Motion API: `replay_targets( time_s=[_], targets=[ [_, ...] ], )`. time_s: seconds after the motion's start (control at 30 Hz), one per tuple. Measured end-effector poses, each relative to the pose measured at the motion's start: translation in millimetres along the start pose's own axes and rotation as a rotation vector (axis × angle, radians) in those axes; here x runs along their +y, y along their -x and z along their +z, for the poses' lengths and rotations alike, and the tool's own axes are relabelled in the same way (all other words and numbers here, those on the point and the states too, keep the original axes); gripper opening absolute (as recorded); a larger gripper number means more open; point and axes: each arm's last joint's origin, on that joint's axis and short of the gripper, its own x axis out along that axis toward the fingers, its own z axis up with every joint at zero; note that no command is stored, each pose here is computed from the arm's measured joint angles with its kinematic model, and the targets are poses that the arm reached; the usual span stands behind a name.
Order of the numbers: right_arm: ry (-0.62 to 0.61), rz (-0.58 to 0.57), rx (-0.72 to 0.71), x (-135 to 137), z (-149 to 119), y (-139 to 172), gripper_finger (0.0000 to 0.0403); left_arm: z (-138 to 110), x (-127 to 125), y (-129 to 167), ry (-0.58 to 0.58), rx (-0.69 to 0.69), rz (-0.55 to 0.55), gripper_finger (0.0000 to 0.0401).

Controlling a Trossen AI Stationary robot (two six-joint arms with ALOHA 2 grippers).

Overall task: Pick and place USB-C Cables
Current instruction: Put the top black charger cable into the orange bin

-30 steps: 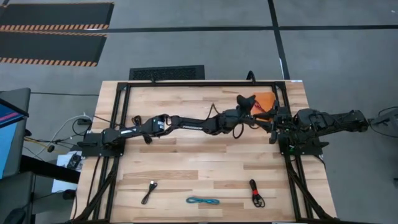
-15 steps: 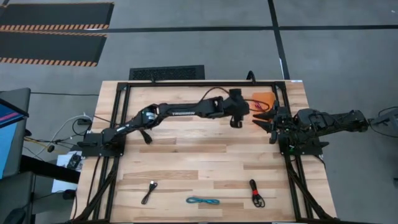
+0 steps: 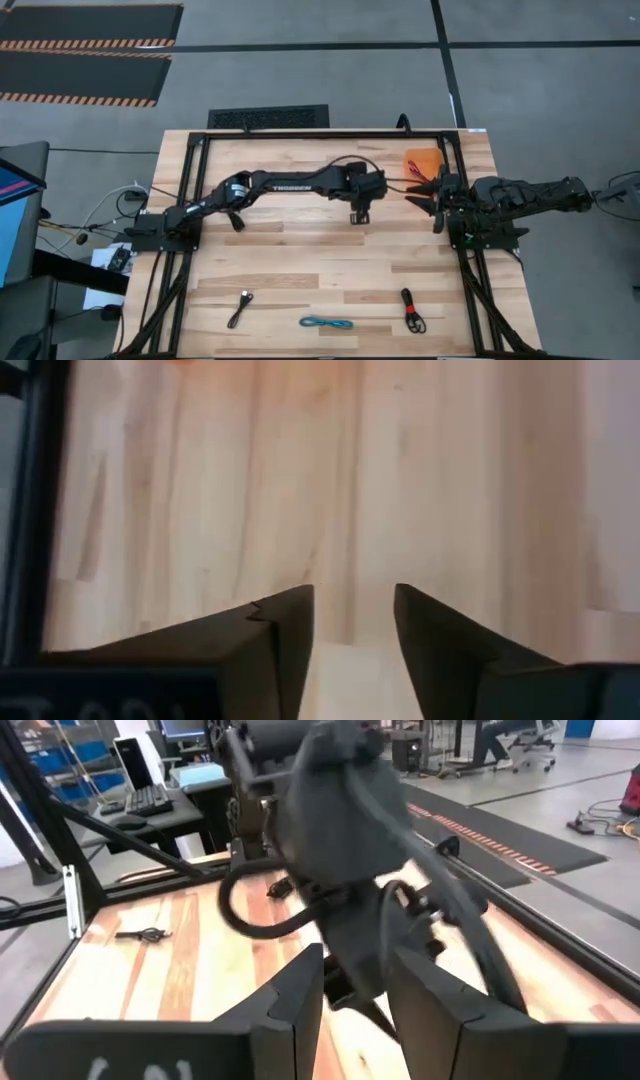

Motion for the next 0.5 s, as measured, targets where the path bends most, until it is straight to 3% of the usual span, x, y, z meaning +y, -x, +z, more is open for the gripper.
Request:
replay_targets(
  time_s=[0.5],
  targets=[
    [-0.008, 0.088, 0.093, 6.9, -9.3, 3.0, 0.0136, 4.5, -31.7, 8.0, -0.072, -0.019, -0.061, 0.0041]
  ],
)
